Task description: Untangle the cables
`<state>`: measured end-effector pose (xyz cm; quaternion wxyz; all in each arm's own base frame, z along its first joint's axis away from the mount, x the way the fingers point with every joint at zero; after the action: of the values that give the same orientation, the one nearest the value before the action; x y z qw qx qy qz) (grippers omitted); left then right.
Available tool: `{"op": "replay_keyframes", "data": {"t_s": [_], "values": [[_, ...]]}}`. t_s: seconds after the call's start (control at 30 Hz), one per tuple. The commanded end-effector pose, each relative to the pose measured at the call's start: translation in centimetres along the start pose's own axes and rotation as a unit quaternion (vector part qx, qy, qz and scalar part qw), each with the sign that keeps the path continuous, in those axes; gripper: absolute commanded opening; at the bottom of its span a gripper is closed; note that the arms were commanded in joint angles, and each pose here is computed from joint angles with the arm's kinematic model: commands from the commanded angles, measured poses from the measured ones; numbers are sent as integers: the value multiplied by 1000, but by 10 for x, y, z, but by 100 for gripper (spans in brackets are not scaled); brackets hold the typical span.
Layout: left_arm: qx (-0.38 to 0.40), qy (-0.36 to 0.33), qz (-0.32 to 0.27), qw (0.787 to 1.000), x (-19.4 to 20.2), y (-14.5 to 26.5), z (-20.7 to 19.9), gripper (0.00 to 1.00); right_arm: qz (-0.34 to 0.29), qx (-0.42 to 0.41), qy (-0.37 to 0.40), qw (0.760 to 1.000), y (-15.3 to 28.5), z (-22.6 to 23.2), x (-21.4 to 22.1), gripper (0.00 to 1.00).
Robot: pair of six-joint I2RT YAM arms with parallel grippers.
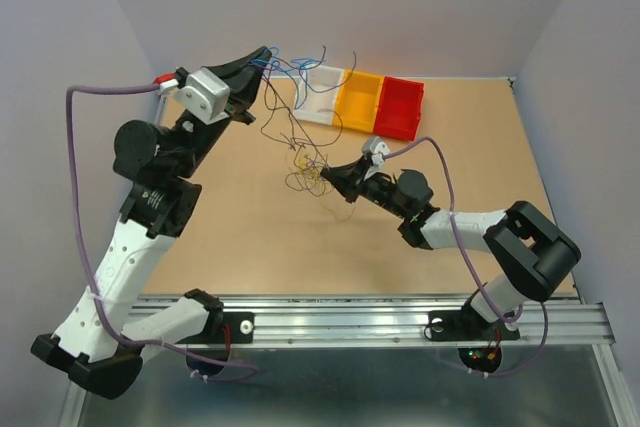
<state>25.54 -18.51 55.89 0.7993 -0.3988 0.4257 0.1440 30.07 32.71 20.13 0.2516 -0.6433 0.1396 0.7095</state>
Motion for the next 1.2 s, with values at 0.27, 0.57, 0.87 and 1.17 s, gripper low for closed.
{"op": "replay_keyframes", "data": {"t_s": [0.27, 0.57, 0.87, 1.17], "values": [[-116, -22, 59, 991, 66, 38, 22, 0, -26, 75, 9, 997, 22, -17, -20, 4], [-81, -1, 99, 992, 164, 77, -20, 0, -19, 78, 16, 997, 48, -8, -34, 53], [27, 30, 87, 995, 168, 81, -62, 0, 24, -66, 27, 997, 30, 31, -14, 77], [46, 37, 87, 994, 167, 82, -69, 0, 55, -93, 24, 994, 6, 28, 14, 83]]}}
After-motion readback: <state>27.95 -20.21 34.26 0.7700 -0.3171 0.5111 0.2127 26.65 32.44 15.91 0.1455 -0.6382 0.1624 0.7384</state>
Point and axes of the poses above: each gripper's point midway between its finger pads, its own y axis back along the fingers, its own z axis along the line the jaws close on, x = y × z, the point moved 1 cm from there along y, back along the fingers, and after that the axes turned 1 degree about -y, right-handed, at the moved point
